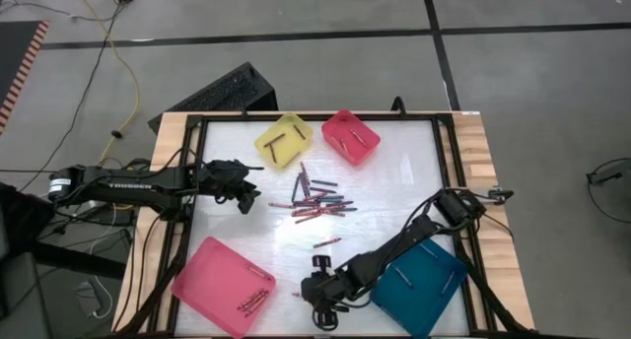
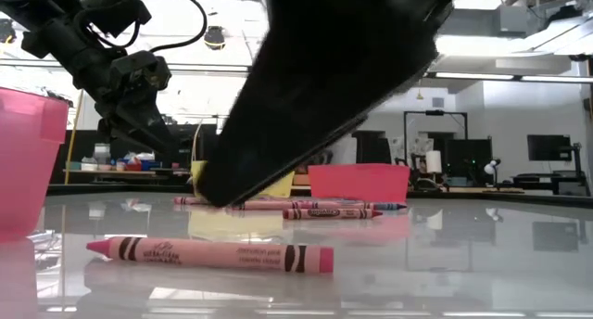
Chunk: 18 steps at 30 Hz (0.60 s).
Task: Sort crayons
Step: Put the pink crayon into the red bin
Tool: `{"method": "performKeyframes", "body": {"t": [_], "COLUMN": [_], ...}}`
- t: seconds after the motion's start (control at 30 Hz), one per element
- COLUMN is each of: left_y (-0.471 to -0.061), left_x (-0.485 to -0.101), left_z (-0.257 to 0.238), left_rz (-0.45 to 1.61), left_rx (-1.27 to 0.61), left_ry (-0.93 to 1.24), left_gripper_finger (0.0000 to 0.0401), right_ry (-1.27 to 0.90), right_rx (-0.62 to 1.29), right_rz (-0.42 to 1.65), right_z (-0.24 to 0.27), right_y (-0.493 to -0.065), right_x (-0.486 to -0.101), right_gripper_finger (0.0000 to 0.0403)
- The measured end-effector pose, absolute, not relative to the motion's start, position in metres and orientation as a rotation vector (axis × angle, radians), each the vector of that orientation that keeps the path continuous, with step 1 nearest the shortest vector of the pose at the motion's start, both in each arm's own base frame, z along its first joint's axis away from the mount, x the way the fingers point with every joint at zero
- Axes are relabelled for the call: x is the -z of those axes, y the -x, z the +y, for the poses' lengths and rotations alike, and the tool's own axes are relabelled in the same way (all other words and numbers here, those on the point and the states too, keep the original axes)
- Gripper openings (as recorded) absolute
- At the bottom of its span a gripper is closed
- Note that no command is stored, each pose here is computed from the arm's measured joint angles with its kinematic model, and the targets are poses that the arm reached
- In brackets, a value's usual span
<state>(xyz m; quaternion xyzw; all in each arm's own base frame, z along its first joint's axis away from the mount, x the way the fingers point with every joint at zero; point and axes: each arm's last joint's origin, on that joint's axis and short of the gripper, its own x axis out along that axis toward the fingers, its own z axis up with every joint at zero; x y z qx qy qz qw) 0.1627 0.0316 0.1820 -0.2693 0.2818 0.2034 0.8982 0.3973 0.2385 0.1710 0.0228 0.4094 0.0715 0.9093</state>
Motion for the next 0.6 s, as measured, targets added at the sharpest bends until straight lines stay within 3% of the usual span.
{"method": "performKeyframes", "body": {"t": [0.33, 0.6], "left_y": [-0.162, -0.162], "left_x": [-0.181, -0.181], "left_z": [0.031, 0.031], "left_rz": [0.598, 0.605], "left_rx": [-0.405, -0.399], "left_ry": [0.563, 0.566], "left_gripper_finger": [0.0133, 0.0133], "right_ry": [-0.043, -0.029], "right_rx": [-0.02, 0.007], "right_rz": [0.932, 0.95], "right_z": [0.24, 0.238], "right_y": [-0.388, -0.387], "right_x": [-0.155, -0.154], "right_gripper_finger": [0.0152, 0.0124]}}
